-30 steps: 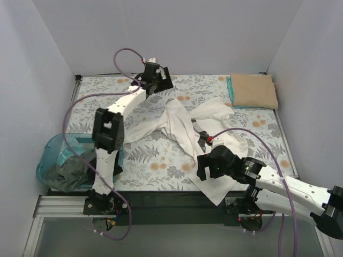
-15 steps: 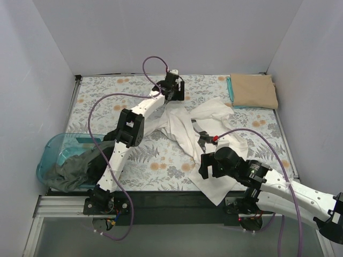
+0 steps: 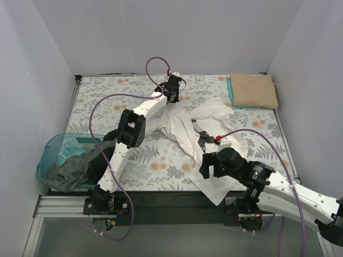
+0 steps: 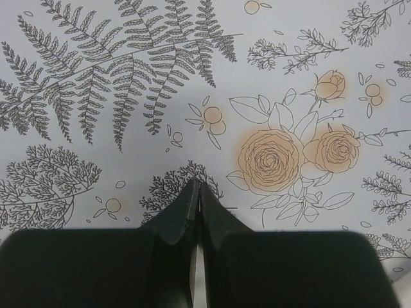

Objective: Fold and stack the t-shirts
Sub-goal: Flatten the tshirt out

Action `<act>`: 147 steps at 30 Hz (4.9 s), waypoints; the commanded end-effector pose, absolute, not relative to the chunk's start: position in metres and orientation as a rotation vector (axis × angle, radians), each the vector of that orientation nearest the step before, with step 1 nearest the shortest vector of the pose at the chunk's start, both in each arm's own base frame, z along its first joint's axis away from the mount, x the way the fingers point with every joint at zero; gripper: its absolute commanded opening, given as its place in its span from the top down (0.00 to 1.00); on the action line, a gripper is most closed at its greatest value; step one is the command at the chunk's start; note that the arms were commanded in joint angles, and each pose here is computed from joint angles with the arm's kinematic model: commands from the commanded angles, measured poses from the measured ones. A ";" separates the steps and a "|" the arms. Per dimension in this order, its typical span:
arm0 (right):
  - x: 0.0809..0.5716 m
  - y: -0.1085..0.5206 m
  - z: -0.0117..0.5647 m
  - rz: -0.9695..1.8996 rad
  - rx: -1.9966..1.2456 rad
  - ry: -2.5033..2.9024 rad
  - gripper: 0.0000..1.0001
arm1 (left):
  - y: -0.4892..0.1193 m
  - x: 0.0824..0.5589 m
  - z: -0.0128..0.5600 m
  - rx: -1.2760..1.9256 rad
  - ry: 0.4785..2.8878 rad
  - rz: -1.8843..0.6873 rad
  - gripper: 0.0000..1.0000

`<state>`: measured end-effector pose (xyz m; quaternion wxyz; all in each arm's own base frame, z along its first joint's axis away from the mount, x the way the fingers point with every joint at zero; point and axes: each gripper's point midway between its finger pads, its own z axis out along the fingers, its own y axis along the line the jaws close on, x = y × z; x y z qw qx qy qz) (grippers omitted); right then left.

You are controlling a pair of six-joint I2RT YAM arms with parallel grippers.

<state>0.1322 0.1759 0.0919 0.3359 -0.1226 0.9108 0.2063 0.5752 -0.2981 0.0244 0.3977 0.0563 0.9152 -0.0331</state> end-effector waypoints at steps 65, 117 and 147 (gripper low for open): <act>0.039 0.163 0.021 0.053 -0.882 2.821 0.99 | -0.085 0.363 0.148 -0.671 2.156 -0.044 1.00; 0.149 0.013 0.680 0.060 -0.119 0.999 0.99 | -0.061 0.197 0.624 -0.377 1.197 -0.760 1.00; 0.561 0.124 0.285 -0.015 -0.404 1.882 0.02 | -0.077 0.552 0.179 -0.678 2.135 -0.093 0.09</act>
